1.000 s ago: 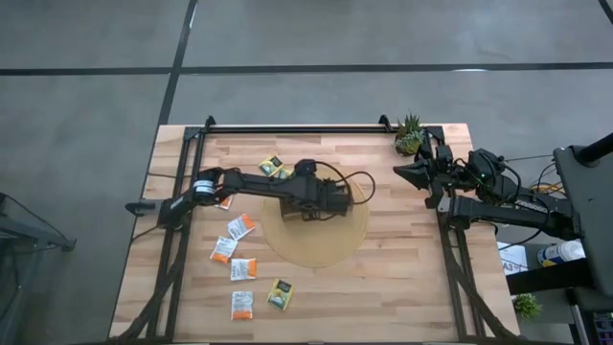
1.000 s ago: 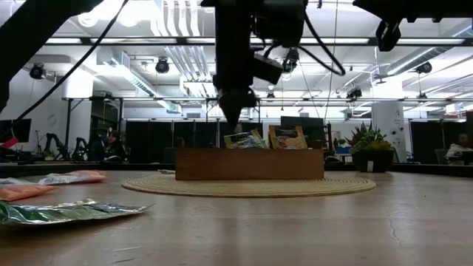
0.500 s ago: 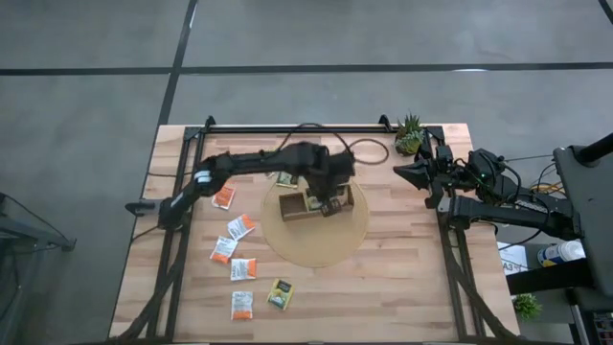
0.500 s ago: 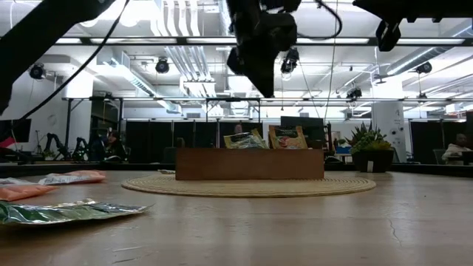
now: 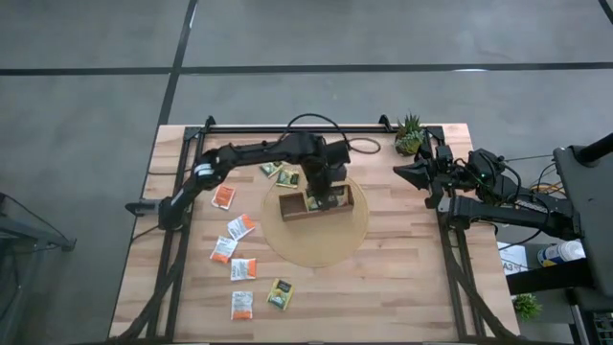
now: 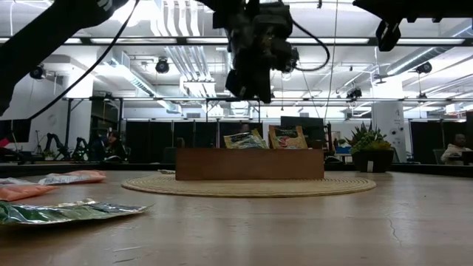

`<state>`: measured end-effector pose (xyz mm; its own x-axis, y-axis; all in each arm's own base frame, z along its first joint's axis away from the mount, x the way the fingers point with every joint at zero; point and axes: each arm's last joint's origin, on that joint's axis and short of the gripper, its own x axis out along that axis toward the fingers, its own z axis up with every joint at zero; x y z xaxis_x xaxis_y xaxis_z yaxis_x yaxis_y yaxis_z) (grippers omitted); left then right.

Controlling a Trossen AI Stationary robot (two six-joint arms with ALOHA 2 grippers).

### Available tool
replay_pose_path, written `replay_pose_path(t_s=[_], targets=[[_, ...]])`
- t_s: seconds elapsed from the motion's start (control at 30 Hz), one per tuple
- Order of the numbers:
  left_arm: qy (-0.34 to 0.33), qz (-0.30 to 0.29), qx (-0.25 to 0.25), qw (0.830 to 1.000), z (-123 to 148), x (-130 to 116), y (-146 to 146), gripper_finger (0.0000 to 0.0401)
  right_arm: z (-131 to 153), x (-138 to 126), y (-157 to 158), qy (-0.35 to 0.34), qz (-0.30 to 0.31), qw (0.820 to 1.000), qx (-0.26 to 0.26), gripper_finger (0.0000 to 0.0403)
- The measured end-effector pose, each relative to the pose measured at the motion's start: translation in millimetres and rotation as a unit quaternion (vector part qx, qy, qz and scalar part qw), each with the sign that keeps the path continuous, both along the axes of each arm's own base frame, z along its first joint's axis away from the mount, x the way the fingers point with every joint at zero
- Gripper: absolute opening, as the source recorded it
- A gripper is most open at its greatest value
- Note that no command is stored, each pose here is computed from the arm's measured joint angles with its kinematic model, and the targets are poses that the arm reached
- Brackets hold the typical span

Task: Pick & Place Tea
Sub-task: Put the yellow tea bag into the middle section of the wooden organizer

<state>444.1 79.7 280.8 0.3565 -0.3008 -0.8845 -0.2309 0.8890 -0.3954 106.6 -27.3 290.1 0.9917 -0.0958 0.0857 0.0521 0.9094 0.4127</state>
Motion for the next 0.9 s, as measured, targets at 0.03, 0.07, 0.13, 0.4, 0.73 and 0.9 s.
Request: replay_pose_path(t_s=[0.03,0.07,0.13,0.4,0.73,0.9], targets=[[0.008,-0.001,0.000,1.000,-7.2,0.1,-0.7,0.0000,0.0,0.0,0.0,0.000,0.000,1.000,0.000,0.0008],[0.014,0.000,0.005,1.000,-14.6,0.5,-1.4,0.0000,0.1,0.0,0.0,0.000,0.000,1.000,0.000,0.0008],[0.031,0.005,0.008,0.999,-28.4,-0.1,-1.4,0.0000,0.0,0.0,0.0,0.000,0.000,1.000,0.000,0.0008],[0.061,0.024,0.034,0.997,-54.9,-2.0,-1.3,0.0000,0.1,0.0,0.0,0.000,0.000,1.000,0.000,0.0008],[0.043,0.030,0.042,0.998,-53.0,1.9,-2.1,0.0000,0.2,-0.2,0.1,-0.001,0.000,1.000,0.000,0.0008],[0.042,0.028,0.047,0.998,-53.0,2.6,-4.9,0.0000,0.2,-0.2,0.1,-0.001,0.000,1.000,0.000,0.0008]])
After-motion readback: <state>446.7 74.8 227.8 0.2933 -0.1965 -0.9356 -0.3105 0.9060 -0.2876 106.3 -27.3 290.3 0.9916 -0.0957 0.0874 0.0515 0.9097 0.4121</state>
